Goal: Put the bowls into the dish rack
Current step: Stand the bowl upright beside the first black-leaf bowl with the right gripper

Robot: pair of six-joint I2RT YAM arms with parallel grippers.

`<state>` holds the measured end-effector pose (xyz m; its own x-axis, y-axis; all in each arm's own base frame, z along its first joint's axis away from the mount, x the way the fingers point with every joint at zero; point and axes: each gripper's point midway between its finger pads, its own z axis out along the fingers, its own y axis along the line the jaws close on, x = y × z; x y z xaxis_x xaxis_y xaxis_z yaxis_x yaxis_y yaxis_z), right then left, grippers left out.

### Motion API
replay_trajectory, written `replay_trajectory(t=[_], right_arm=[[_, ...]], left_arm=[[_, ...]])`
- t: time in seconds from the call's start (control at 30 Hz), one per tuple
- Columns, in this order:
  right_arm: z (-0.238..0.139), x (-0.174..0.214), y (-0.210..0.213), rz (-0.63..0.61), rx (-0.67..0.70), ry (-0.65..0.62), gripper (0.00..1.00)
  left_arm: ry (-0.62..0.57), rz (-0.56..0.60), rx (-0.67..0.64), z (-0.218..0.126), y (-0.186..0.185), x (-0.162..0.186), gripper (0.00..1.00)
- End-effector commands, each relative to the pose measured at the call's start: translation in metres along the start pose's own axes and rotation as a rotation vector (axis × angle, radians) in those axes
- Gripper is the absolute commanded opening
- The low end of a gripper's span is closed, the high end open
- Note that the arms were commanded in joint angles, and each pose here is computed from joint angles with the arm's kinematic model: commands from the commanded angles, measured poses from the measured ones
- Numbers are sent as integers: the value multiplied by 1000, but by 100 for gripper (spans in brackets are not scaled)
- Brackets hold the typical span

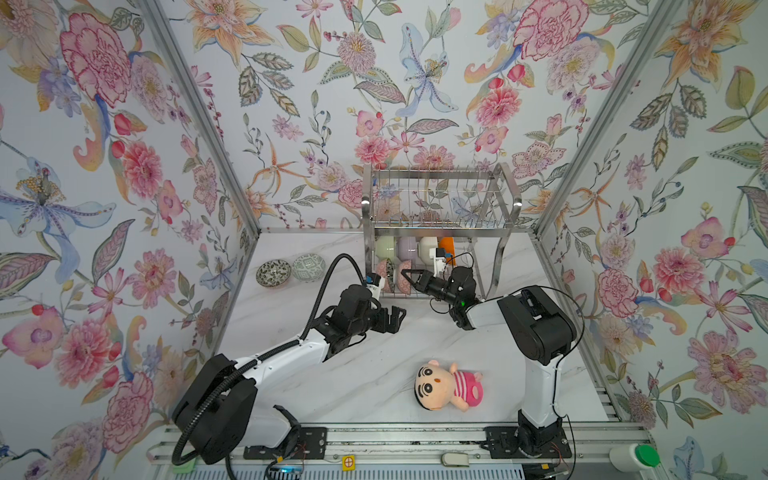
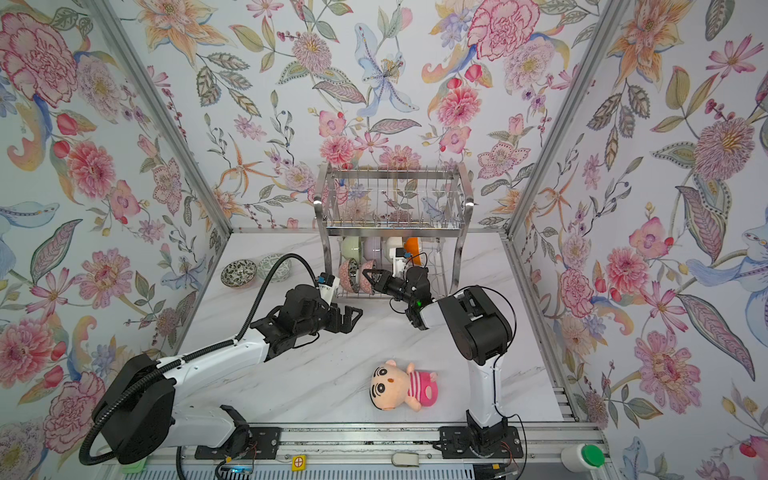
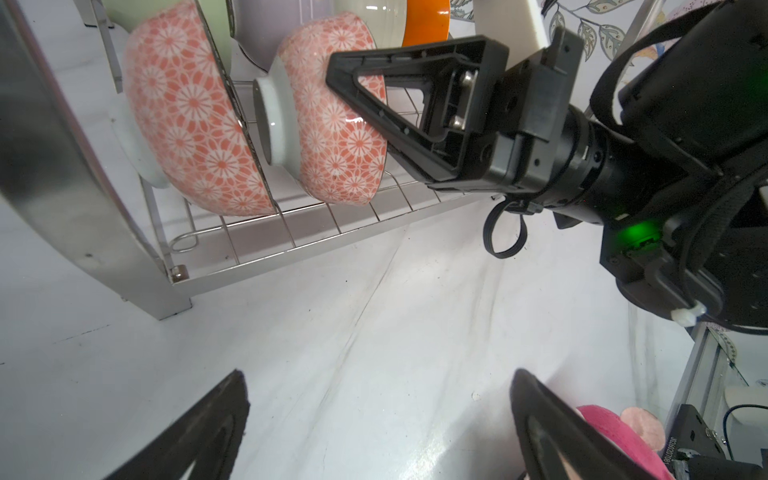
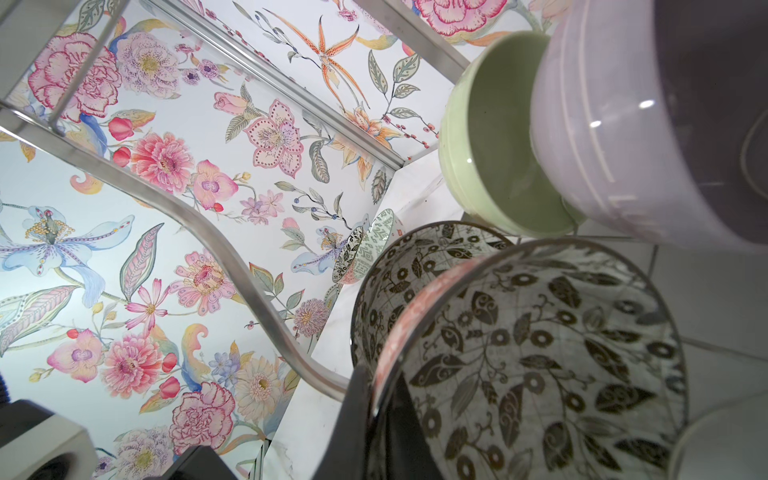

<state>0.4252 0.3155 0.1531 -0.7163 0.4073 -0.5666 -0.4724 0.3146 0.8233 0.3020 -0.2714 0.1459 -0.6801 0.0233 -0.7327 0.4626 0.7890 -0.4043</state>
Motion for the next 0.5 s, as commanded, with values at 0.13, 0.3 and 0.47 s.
replay_trajectory(t=[0.13,0.3,0.47], right_arm=[[2,-4,-8,-31,20,-5,7],[6,-5,-10,-28,23,-7,10],[9,-9,-14,-24,32,-18,10]], left_arm=[[-7,19,-10,1,-4,-6,99],[-4,8,-9,1,-4,-4,99],[-6,8,-12,0,-3,-5,99]])
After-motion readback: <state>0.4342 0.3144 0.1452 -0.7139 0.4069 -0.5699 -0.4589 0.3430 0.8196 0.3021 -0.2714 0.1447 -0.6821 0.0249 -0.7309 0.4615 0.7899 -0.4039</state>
